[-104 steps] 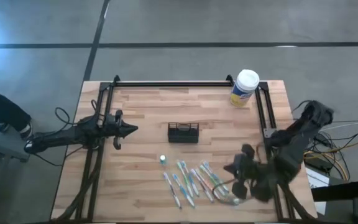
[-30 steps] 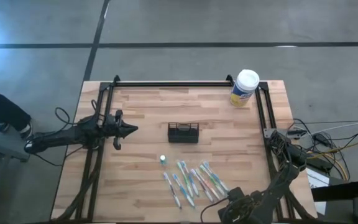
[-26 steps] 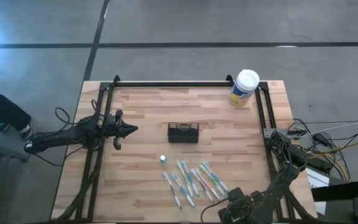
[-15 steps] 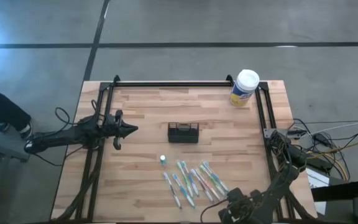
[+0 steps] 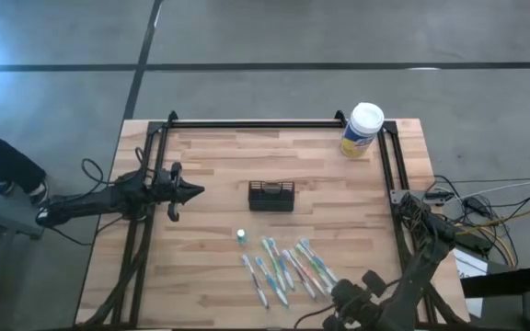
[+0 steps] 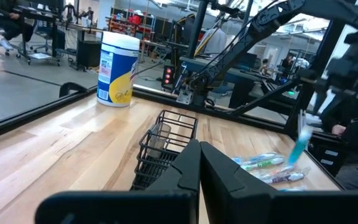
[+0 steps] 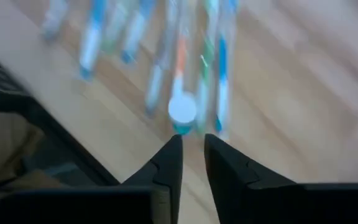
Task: Pick & Place toothbrushing station
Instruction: Put the bottom blue mouthwash bottle into the black wire organizer
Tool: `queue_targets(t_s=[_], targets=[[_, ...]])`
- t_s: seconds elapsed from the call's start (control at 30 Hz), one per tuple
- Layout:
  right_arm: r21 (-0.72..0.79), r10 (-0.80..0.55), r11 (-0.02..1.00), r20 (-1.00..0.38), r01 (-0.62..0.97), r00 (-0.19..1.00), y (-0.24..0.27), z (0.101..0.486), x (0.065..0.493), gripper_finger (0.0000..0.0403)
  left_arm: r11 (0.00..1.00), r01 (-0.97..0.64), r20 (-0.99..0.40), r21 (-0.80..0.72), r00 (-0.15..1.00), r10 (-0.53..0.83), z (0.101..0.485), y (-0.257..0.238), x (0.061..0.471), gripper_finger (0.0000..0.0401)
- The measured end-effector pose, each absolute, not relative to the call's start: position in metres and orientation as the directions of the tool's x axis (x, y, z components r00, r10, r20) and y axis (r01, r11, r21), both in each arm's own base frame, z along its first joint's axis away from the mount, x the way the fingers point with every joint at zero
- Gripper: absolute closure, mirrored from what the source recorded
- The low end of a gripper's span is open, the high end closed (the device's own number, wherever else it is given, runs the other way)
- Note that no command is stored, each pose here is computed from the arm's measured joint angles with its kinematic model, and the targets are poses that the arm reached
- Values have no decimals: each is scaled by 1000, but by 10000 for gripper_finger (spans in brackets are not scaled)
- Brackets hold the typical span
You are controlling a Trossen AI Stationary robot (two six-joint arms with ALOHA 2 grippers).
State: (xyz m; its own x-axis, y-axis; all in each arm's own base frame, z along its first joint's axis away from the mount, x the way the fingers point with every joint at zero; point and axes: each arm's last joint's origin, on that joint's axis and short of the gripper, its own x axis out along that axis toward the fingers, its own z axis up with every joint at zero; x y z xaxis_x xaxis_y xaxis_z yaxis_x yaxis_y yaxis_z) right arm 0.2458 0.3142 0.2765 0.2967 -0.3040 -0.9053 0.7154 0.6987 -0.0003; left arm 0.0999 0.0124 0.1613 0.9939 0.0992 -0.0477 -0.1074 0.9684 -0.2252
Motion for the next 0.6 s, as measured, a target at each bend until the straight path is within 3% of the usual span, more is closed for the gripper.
queue_targets(t_s=[0.2, 0.6], targets=[[-7, -329, 791, -847, 611, 417, 298, 302, 271, 393, 970, -109, -48, -218, 994, 101, 161, 12, 100, 394], [-111, -355, 778, -890, 618, 287, 277, 278, 289, 395, 970, -111, -49, -218, 994, 103, 161, 13, 100, 394]])
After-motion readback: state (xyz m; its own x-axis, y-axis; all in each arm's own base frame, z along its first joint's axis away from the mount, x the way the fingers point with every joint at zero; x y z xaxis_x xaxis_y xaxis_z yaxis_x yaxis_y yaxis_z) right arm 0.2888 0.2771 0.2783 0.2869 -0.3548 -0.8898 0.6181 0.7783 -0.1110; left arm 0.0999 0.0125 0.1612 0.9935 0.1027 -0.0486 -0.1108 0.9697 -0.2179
